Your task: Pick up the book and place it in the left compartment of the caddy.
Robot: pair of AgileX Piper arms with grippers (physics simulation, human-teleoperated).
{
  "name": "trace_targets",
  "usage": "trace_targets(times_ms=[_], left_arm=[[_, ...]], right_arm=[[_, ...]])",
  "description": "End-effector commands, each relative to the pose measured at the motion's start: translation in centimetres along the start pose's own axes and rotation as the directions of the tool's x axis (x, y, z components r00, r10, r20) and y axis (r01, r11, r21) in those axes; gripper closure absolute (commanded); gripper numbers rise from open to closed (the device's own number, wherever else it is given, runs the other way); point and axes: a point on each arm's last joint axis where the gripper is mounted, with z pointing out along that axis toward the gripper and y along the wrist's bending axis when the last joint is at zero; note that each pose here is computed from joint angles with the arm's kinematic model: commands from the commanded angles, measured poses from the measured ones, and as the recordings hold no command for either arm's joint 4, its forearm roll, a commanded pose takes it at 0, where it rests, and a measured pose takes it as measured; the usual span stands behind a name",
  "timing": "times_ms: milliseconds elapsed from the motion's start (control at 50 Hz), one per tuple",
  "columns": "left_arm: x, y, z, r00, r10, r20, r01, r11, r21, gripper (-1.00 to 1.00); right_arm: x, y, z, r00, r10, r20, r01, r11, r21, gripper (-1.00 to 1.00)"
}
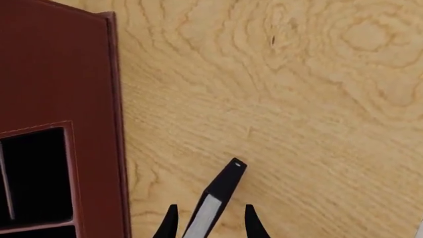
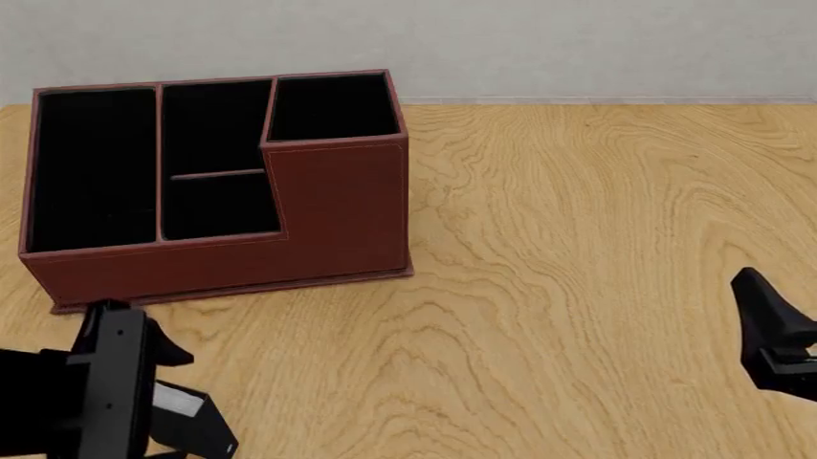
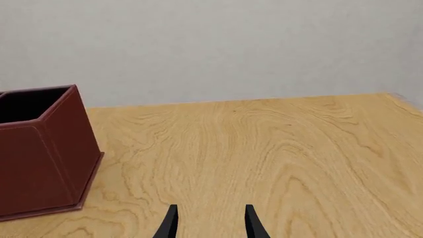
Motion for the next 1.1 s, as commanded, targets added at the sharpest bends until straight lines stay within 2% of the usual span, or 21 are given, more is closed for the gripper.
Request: trace_targets(times_ms=[20,540,820,860,880,900,960,1020,1100], left_arm=[[0.7,-0.4,1.0,1.0,-0.006,-0.021,0.006,1.0,0.008,-1.0],[2.5,-0.6,2.5,0.997,-0.023,-0.076,0.023,1.0,-0.002,-1.0],[2.8,-0.2,3.5,0.996,-0.031,-0.087,0.031,0.999,-0.011,-1.0],[2.5,-0.4,3.6,0.996,-0.037,-0.081,0.037,0.999,0.001,-1.0],[2.0,-0.5,3.3,0.998,-0.037,-0.054,0.036,0.999,-0.009,-1.0],[1.0,0.4,3.0,0.996,-0.09,-0.03,0.089,0.996,-0.023,1.0],[-0.3,-0.1,2.1,0.994,-0.11,0.023,0.11,0.994,-0.006,1.0],[-0.7,0.2,1.9,0.991,-0.128,0.039,0.129,0.992,-0.018,1.0],[-1.6,0.0,1.1,0.982,-0.161,0.099,0.164,0.986,-0.021,1.0]], right_arm=[[0.0,0.0,0.2,1.0,-0.002,-0.003,0.002,1.0,-0.003,-1.0],[0.1,0.1,0.7,1.0,0.002,-0.013,-0.002,1.0,-0.013,-1.0],[0.0,0.1,0.7,1.0,0.002,-0.01,-0.002,1.0,-0.013,-1.0],[0.0,0.1,0.7,1.0,0.003,-0.008,-0.004,1.0,-0.011,-1.0],[0.0,0.1,0.6,1.0,0.005,-0.007,-0.005,1.0,-0.009,-1.0],[0.0,0.1,0.6,1.0,0.006,-0.006,-0.006,1.0,-0.009,-1.0],[0.0,0.1,0.6,1.0,0.005,-0.004,-0.005,1.0,-0.007,-1.0],[0.0,0.1,0.6,1.0,0.005,-0.003,-0.005,1.0,-0.007,-1.0],[-0.1,0.1,0.5,1.0,0.006,0.0,-0.006,1.0,-0.009,-1.0]])
